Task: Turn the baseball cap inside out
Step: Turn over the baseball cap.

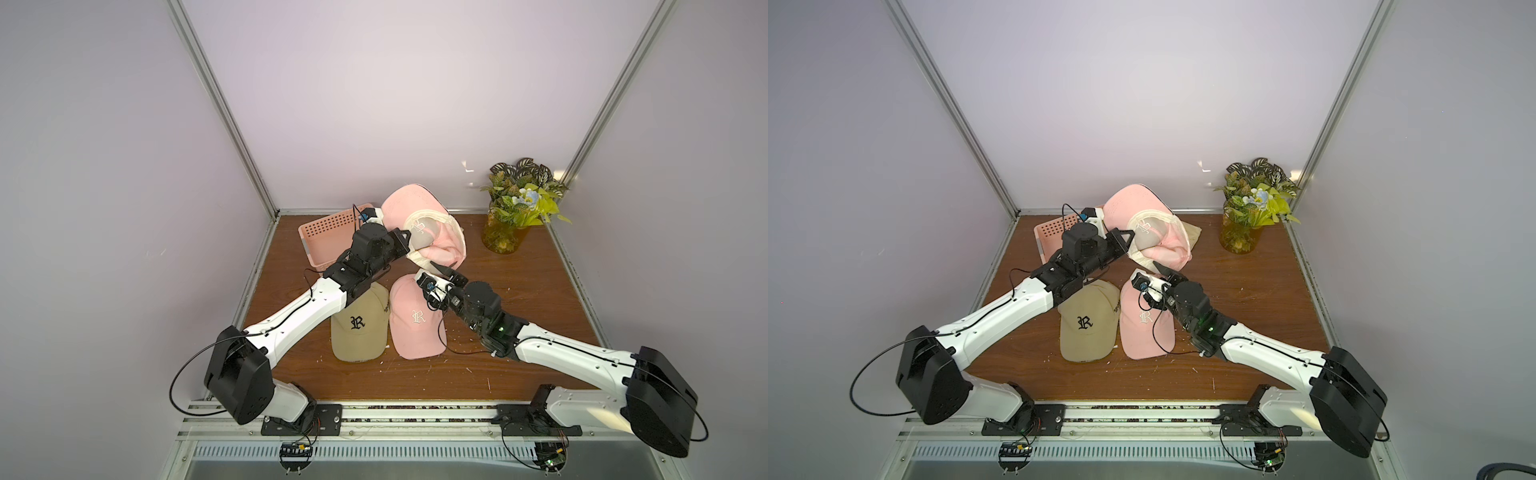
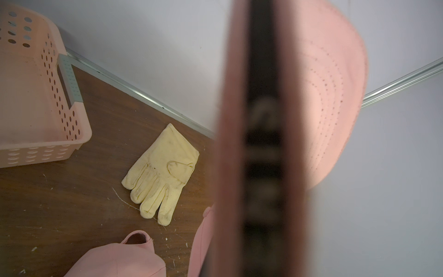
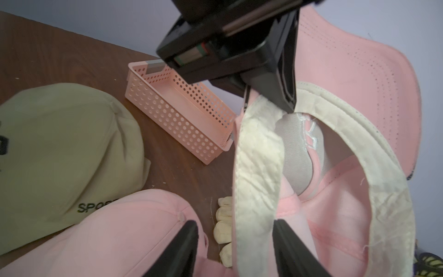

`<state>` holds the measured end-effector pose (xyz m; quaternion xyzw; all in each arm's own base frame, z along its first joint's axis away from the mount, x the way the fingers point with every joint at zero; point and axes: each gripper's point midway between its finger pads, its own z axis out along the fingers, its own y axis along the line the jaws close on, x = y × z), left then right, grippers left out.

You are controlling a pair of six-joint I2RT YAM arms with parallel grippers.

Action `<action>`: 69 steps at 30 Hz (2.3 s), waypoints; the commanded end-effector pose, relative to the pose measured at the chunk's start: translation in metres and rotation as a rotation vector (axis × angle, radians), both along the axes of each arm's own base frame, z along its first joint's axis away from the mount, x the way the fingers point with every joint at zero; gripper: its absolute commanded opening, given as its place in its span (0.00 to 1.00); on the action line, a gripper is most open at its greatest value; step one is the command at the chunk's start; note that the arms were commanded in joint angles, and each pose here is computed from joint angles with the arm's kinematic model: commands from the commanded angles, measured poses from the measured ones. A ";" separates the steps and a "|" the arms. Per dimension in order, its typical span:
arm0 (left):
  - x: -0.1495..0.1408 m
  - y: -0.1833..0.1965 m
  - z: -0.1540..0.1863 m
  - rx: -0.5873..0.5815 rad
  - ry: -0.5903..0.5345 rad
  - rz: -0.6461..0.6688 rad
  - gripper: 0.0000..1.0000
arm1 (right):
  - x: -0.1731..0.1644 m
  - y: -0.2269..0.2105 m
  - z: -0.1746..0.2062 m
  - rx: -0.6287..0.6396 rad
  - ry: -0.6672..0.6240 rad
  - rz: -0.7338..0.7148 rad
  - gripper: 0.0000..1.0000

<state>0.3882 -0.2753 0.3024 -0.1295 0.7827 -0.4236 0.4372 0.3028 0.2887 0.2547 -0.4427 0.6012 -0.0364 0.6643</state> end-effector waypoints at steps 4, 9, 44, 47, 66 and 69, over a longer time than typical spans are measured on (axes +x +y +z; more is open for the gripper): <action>-0.006 -0.012 0.019 -0.065 -0.031 -0.049 0.00 | 0.024 0.002 0.036 0.078 -0.074 -0.089 0.32; -0.003 -0.009 0.029 -0.020 -0.090 -0.039 0.00 | 0.013 0.021 0.020 0.063 0.055 0.058 0.00; -0.046 -0.039 0.039 0.256 -0.479 -0.413 0.00 | 0.012 -0.031 0.100 0.471 0.072 -0.060 0.30; -0.053 -0.044 0.043 0.225 -0.481 -0.456 0.00 | 0.031 -0.028 0.090 0.468 0.072 -0.137 0.30; -0.056 -0.034 0.056 0.214 -0.461 -0.412 0.00 | 0.087 -0.070 -0.016 0.383 0.311 -0.534 0.57; -0.051 -0.029 0.051 0.244 -0.456 -0.377 0.00 | 0.081 -0.065 -0.017 0.356 0.338 -0.476 0.58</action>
